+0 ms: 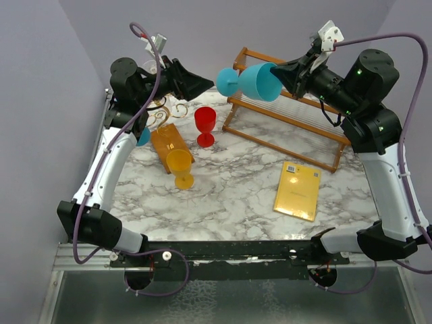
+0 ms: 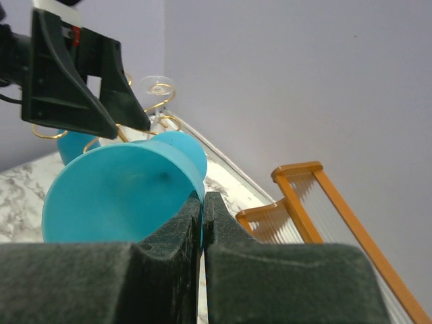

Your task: Place the wine glass upside down on the wine glass rack

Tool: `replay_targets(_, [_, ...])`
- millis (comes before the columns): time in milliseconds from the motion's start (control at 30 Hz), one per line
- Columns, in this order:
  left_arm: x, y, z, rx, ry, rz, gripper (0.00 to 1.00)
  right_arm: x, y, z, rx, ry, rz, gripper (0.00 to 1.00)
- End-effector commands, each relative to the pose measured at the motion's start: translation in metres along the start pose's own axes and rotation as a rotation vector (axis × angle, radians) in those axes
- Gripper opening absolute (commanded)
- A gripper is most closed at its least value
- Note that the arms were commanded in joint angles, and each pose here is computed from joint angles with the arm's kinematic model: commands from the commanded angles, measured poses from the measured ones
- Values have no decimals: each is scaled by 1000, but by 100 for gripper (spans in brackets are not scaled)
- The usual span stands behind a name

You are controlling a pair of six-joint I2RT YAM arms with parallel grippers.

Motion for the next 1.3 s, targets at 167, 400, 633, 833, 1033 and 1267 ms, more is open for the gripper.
replay_targets(167, [11,17,-15,-76,115,21,65,-2,-15,16,54,-81,-53,1])
replay_targets(400, [13,25,-20,-84,133,33,44,3,-11,19,68,-106,-49,1])
replay_targets(633, [14,32,-22,-112,152,45,21,5,-7,21,72,-118,-47,1])
replay_targets(833, [16,36,-27,-110,180,56,8,9,2,22,77,-132,-33,1])
replay_targets(1033, [16,36,-26,-103,181,42,0,10,15,19,58,-114,-12,3])
replay_targets(1267, [11,13,-10,7,73,21,0,5,26,5,-9,-32,15,46])
Point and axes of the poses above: each gripper's point midway between its finger pads, its own x axis out along the fingers, its own z axis along the line the jaws close on, y = z × x, the point moved 1 cm from there along -x, back along the fingers, and after that the axes turned 4 degrees about x, right-handed, at the moved point
